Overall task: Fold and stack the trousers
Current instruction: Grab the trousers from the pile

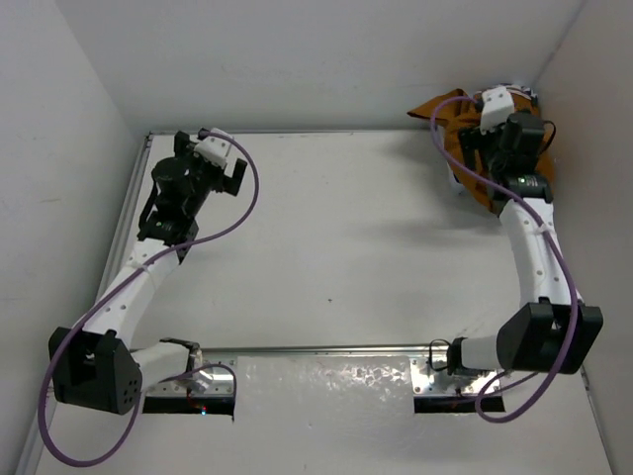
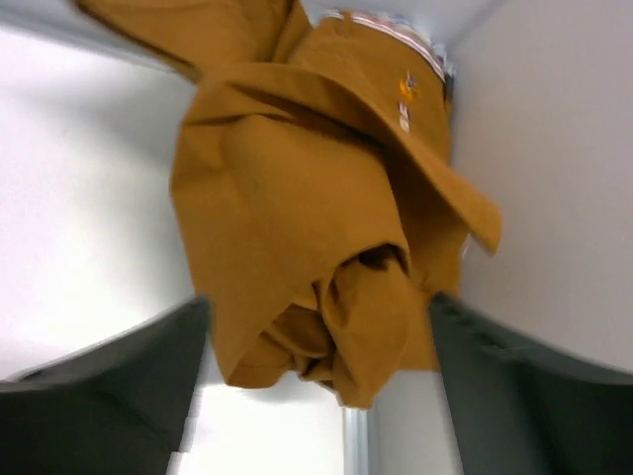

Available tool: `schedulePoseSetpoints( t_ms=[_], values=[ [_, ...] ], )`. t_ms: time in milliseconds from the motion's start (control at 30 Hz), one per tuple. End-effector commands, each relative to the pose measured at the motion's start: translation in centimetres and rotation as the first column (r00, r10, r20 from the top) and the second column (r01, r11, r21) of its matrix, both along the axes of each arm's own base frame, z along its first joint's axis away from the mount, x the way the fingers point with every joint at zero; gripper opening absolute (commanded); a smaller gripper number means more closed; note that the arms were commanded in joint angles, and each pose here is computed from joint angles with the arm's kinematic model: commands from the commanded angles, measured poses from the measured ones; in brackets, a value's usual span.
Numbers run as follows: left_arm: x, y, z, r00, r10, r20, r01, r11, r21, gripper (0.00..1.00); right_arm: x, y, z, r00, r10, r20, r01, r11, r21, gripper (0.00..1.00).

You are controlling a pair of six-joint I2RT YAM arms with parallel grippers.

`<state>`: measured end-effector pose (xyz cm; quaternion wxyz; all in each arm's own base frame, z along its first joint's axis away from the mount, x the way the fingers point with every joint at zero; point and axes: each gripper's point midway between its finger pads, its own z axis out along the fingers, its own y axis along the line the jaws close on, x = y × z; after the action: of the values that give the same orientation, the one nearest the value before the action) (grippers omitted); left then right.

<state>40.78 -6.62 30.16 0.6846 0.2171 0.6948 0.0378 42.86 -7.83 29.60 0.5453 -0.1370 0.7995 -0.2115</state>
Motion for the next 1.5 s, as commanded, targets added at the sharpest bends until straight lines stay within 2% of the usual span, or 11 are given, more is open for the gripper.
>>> schedulePoseSetpoints(
  t_ms=[0,100,200,267,600,800,1033,1200,1267,1367,1467],
  values=[
    [-2.4,-1.0,-4.3,0.983,-0.028,-0.179,0.013,0.996,-0.084,1.0,-0.2,-1.3,-1.2,0.989,-0.147,-0.009,0.142,0.939,0.313,0.77],
    [-3.1,-0.6,-7.5,0.962,-0.004,-0.274,-0.014,0.998,-0.066,1.0,0.2,-2.1,-2.9,0.967,-0.254,-0.029,0.233,0.83,0.507,0.73],
    [-3.1,-0.4,-9.2,0.949,0.022,-0.315,-0.053,0.994,-0.09,1.0,0.9,-2.3,-4.3,0.952,-0.305,-0.035,0.262,0.748,0.61,0.99],
    [-3.3,-0.3,-10.0,0.942,0.033,-0.334,-0.076,0.99,-0.116,1.0,1.1,-2.1,-4.9,0.947,-0.32,-0.039,0.269,0.716,0.644,0.99],
    [-3.6,2.8,-11.7,0.927,0.212,-0.308,-0.254,0.962,-0.103,1.0,1.6,-1.7,-6.9,0.955,-0.29,-0.068,0.265,0.722,0.639,0.98],
    [-3.9,3.3,-13.1,0.922,0.234,-0.308,-0.271,0.959,-0.081,1.0,-1.4,-1.3,-6.5,0.959,-0.271,0.084,0.167,0.778,0.606,0.99],
    [-2.8,2.9,-12.9,0.927,0.218,-0.304,-0.248,0.966,-0.065,1.0,3.9,-1.3,-6.8,0.962,-0.271,0.034,0.176,0.709,0.683,0.95],
    [-2.3,3.4,-11.5,0.933,0.243,-0.265,-0.264,0.963,-0.046,1.0,8.5,-1.1,-7.0,0.971,-0.237,0.032,0.148,0.702,0.697,0.72],
    [-2.4,3.4,-11.3,0.935,0.244,-0.257,-0.264,0.963,-0.046,1.0,9.4,-0.9,-6.6,0.973,-0.226,0.039,0.137,0.711,0.689,0.33],
    [-2.5,3.4,-11.3,0.936,0.243,-0.256,-0.265,0.963,-0.055,1.0,10.7,-0.6,-2.2,0.97,-0.211,0.121,0.076,0.735,0.674,0.0],
    [-2.5,3.3,-11.2,0.935,0.242,-0.258,-0.267,0.961,-0.069,1.0,10.8,1.9,6.0,0.946,-0.125,0.3,-0.088,0.791,0.606,0.0]
  ],
)
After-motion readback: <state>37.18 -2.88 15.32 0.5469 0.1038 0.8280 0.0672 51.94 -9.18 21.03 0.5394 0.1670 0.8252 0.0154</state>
